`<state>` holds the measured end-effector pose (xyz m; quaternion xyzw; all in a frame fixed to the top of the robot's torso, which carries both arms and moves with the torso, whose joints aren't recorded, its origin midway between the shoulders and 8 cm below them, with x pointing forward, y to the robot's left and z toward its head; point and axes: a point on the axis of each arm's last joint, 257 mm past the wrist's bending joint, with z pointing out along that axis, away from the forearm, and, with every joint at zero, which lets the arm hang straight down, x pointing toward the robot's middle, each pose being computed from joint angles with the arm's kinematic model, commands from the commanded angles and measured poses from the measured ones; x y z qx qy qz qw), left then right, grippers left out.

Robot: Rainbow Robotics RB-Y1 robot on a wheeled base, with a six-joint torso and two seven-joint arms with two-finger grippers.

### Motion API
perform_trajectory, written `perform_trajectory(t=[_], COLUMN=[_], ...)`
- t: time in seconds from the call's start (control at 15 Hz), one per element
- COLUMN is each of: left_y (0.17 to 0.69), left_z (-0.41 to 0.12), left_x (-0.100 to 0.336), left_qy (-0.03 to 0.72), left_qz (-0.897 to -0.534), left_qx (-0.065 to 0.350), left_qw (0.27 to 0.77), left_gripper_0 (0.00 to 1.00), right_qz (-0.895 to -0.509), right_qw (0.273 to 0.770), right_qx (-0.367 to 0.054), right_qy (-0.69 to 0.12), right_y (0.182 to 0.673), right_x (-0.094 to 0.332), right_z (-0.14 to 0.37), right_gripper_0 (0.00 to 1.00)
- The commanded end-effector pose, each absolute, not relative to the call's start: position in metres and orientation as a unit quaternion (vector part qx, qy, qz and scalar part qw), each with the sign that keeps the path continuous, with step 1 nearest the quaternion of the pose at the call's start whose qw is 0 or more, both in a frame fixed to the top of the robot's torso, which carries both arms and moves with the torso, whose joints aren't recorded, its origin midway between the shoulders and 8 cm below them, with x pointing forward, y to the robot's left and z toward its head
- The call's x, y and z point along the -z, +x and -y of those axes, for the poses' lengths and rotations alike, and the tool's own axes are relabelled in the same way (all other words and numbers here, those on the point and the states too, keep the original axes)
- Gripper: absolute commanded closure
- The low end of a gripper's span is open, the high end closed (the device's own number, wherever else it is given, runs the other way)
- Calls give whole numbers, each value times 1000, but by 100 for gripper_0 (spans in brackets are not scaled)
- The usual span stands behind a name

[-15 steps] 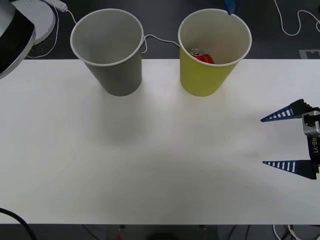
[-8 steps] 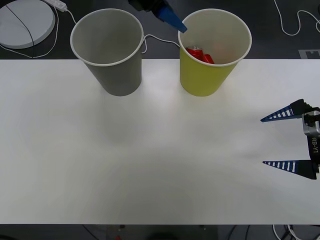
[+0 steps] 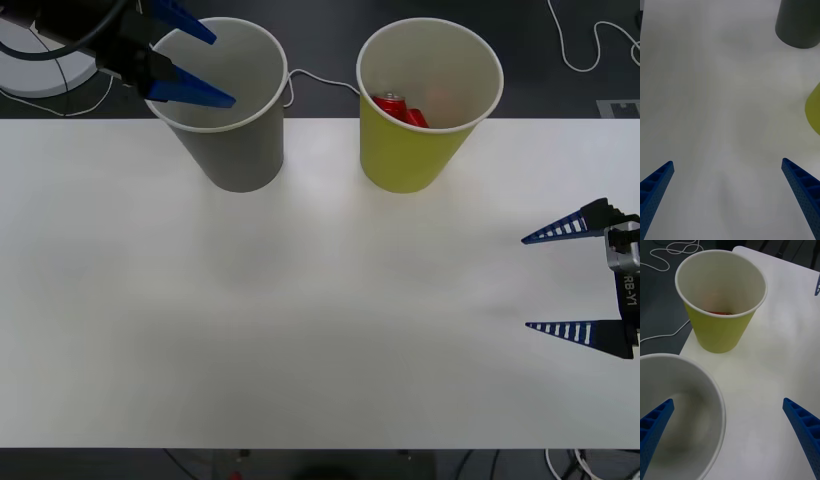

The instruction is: Put the can into the green bin and the plastic bottle into the gray bin

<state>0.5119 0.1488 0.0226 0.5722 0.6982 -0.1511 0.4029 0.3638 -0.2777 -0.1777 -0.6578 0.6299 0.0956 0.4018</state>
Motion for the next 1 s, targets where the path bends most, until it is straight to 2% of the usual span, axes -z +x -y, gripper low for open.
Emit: perform_trajectory(t=[0.07,0.67,1.0], left_y=[511,485,447], left_z=[-189,-264,-266], left_x=[-11,40,80], left_qy=[576,616,651], left_qz=[-681,-641,-619], left_qx=[142,113,119], left_qw=[430,444,422], left_gripper_0=[0,0,0], right_qz=[-630,-630,-630], right_qw=[402,402,402], right_qx=[-96,-96,-96], right_qy=[-658,-658,-658], right_y=[364,364,364], right_x=[178,178,178], right_z=[278,278,278], right_gripper_0=[0,0,0])
